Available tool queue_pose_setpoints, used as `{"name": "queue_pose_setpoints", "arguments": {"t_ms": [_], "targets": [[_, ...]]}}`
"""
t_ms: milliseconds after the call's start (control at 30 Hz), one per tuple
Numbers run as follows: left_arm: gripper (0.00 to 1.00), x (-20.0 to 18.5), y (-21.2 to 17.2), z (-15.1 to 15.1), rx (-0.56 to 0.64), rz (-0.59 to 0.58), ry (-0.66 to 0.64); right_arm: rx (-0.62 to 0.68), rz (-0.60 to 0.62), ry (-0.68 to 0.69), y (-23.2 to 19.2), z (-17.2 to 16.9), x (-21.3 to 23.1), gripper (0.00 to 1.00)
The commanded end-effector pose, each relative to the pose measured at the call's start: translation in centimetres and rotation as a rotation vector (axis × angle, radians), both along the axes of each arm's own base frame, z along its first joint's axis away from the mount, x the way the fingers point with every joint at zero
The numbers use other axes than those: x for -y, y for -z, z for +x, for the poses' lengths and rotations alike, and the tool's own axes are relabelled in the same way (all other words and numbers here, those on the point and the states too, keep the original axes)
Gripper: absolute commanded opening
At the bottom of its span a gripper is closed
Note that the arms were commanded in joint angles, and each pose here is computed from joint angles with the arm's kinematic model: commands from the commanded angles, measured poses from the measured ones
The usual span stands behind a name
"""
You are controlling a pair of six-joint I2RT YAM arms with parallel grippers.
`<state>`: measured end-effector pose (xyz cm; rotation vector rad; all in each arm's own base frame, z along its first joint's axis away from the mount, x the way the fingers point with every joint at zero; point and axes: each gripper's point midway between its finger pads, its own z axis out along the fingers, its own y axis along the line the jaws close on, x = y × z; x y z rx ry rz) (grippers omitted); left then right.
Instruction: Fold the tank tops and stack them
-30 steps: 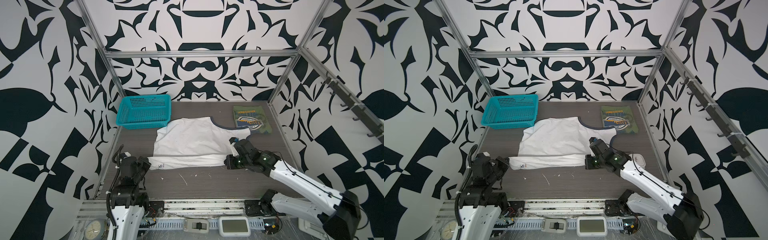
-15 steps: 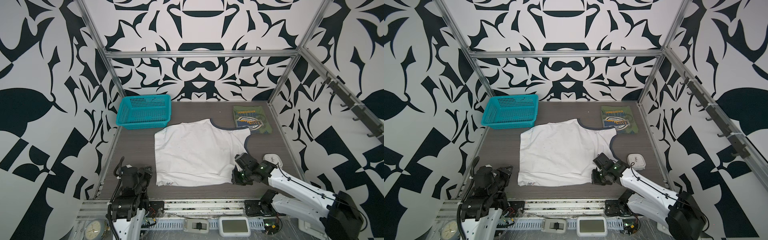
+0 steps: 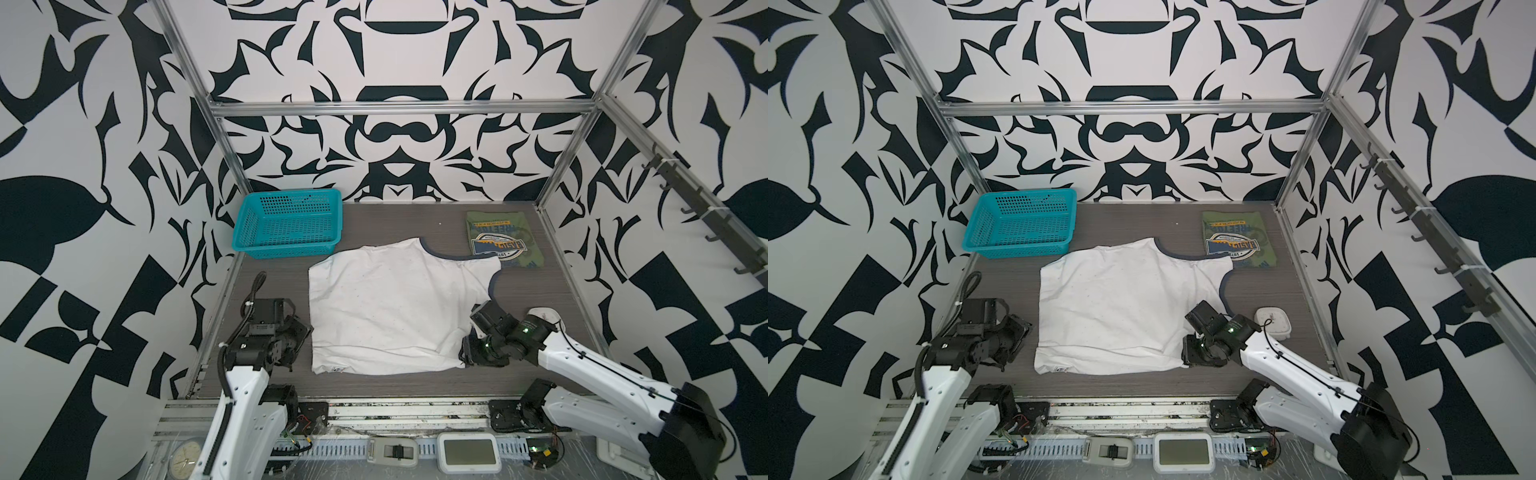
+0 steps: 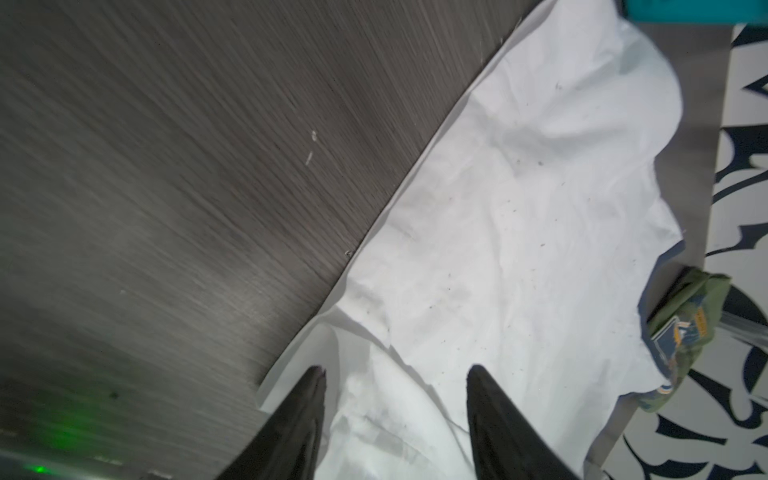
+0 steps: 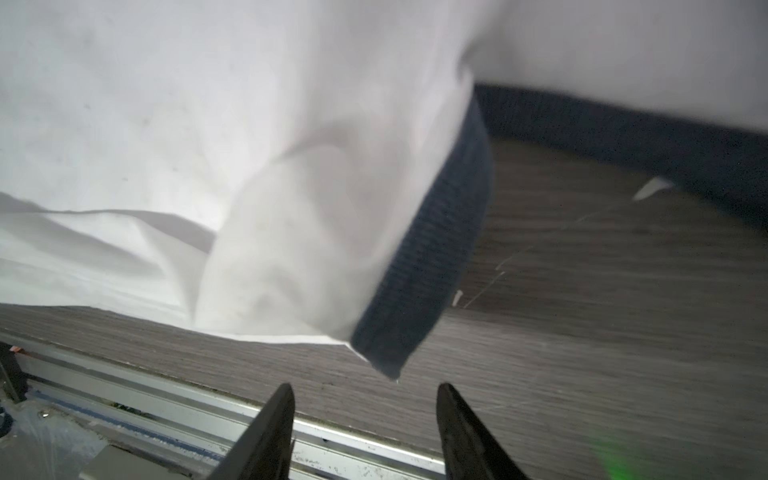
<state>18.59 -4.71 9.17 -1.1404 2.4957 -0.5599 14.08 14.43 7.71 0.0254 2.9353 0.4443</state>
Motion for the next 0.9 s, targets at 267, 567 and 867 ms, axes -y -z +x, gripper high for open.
{"name": "queue_pose_setpoints", "arguments": {"t_ms": [267, 567, 867], "targets": [[0.59, 8.1, 2.2, 5.4, -0.005, 0.139, 0.274, 0.279, -0.017, -0.052, -6.7, 8.5, -3.3, 0.6], [0.65, 7.7, 7.8, 3.3, -0.134, 0.186, 0.275, 0.071, -0.078, -0.047, 1.0, 12.7, -5.0, 0.59], [0.73, 2.1, 9.5, 1.2, -0.187, 0.255, 0.114, -0.066, -0.113, 0.02, 5.6, 8.3, -2.6, 0.58]]}}
